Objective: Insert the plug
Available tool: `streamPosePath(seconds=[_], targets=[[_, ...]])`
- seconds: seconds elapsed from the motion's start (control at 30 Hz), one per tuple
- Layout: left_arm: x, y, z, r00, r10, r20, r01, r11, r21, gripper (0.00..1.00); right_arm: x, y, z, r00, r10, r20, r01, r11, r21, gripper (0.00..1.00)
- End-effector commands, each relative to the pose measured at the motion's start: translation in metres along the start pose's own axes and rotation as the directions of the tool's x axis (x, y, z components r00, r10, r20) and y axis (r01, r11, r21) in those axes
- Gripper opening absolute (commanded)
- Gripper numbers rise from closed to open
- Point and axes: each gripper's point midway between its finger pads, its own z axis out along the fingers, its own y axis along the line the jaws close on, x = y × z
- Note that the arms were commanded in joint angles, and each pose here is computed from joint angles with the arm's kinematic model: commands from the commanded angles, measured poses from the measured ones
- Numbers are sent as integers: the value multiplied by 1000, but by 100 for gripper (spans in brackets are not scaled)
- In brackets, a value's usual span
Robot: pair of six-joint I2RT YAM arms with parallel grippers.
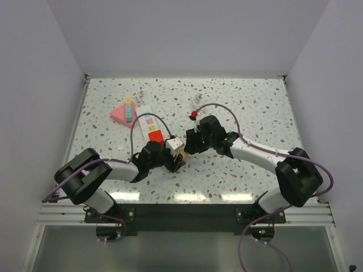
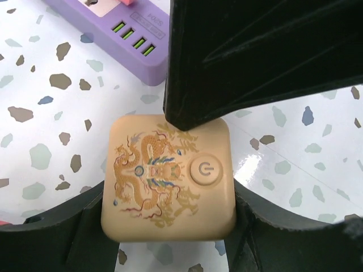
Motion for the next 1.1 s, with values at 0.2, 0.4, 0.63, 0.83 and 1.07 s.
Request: streamPosePath(seconds=[0.2,0.4,0.63,0.83,1.07], targets=[[-91,1,5,946,52,320,-51,999,-10,48,43,-30,8,995,12,-102,-3,996,91,55],[-84,5,5,947,52,316,-47,999,-25,49,32,-15,2,999,13,-46,-12,1000,19,73],[-77,4,6,949,56,310,-52,998,-19,50,29,5,4,999,28,-31,-30,995,-90,81],[-76,5,8,950,57,307,-52,998,-24,56,38,18,10,998,7,-70,-19,984,-177,82],[-74,5,14,954,49,296,-47,999,-14,71,41,20,18,997,-12,-79,-3,981,-193,82]])
